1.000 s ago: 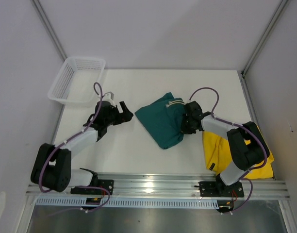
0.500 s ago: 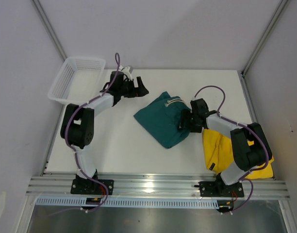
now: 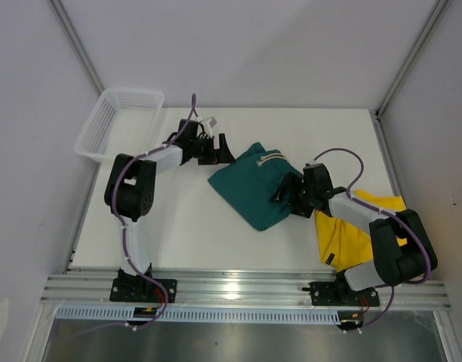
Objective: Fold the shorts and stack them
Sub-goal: Fold the shorts
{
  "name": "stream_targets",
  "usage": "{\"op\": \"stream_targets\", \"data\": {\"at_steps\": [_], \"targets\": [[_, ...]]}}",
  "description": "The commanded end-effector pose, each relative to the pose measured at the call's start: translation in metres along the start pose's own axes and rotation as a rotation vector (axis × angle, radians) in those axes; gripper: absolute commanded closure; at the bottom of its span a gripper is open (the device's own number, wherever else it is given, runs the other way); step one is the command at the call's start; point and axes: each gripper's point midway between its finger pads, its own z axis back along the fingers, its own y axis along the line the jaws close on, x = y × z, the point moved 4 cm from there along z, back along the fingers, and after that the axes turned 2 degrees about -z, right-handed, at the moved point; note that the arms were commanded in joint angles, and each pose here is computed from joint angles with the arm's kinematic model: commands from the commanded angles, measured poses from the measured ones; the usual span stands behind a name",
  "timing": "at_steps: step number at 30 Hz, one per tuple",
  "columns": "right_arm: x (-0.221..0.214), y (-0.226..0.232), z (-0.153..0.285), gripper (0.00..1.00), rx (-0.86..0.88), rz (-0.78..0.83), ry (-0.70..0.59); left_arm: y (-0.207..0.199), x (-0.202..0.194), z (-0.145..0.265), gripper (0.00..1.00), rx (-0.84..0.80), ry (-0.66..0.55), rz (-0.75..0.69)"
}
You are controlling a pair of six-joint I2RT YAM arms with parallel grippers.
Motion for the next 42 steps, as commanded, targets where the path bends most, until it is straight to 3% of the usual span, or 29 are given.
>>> {"op": "stream_targets", "data": {"at_steps": [1, 3, 4, 6, 9, 10, 12, 17, 19, 21, 22, 25, 32, 37, 38, 40, 41, 42], "targets": [[0.002, 0.019, 0.0, 0.01, 0.041, -0.088, -0.018, -0.011, 0.006, -0.002, 0.01, -0.058, -0.006, -0.034], [-0.002, 0.016, -0.005, 0.05, 0.01, -0.107, -0.027, -0.015, 0.003, -0.005, 0.01, -0.062, -0.001, -0.037], [-0.002, 0.015, -0.007, 0.14, 0.006, -0.126, -0.041, -0.014, -0.001, -0.006, 0.01, -0.059, 0.005, -0.03], [-0.004, 0.012, -0.009, 0.18, -0.001, -0.137, -0.043, -0.016, -0.005, -0.009, 0.01, -0.066, 0.012, -0.031], [-0.003, 0.009, -0.01, 0.33, -0.023, -0.134, -0.053, -0.016, -0.01, -0.015, 0.01, -0.065, 0.03, -0.03], [-0.003, 0.006, -0.01, 0.46, -0.038, -0.136, -0.058, -0.015, -0.012, -0.017, 0.02, -0.056, 0.039, -0.031], [-0.001, 0.003, -0.007, 0.58, -0.048, -0.135, -0.069, -0.015, -0.013, -0.018, 0.02, -0.047, 0.046, -0.03], [0.001, -0.002, -0.005, 0.64, -0.066, -0.123, -0.082, -0.01, -0.018, -0.02, 0.07, -0.025, 0.065, -0.019], [0.003, -0.004, -0.006, 0.74, -0.071, -0.118, -0.084, -0.009, -0.021, -0.022, 0.1, -0.018, 0.074, -0.017], [0.005, -0.004, -0.005, 0.78, -0.072, -0.108, -0.085, -0.008, -0.024, -0.024, 0.11, -0.016, 0.079, -0.016], [0.006, -0.005, -0.006, 0.9, -0.072, -0.094, -0.079, -0.009, -0.025, -0.026, 0.12, -0.017, 0.082, -0.019], [0.008, -0.008, -0.006, 1.0, -0.085, -0.071, -0.079, -0.006, -0.028, -0.03, 0.18, 0.003, 0.093, -0.019], [0.013, -0.007, -0.01, 1.0, -0.101, -0.015, -0.074, -0.02, -0.034, -0.038, 0.56, -0.017, 0.114, -0.075], [0.022, 0.001, -0.016, 1.0, -0.128, 0.087, -0.045, -0.014, -0.038, -0.016, 0.65, 0.064, 0.006, -0.052], [0.021, -0.002, -0.019, 1.0, -0.148, 0.121, -0.029, -0.008, -0.055, -0.012, 0.66, 0.079, 0.001, -0.037], [0.027, 0.008, -0.021, 1.0, -0.146, 0.17, -0.036, -0.015, -0.04, 0.006, 0.69, 0.126, -0.1, -0.025], [0.026, 0.006, -0.025, 1.0, -0.17, 0.2, -0.013, -0.005, -0.065, 0.011, 0.7, 0.155, -0.094, 0.003], [0.029, 0.008, -0.026, 1.0, -0.18, 0.218, -0.015, -0.015, -0.058, 0.024, 0.7, 0.156, -0.157, 0.039]]}}
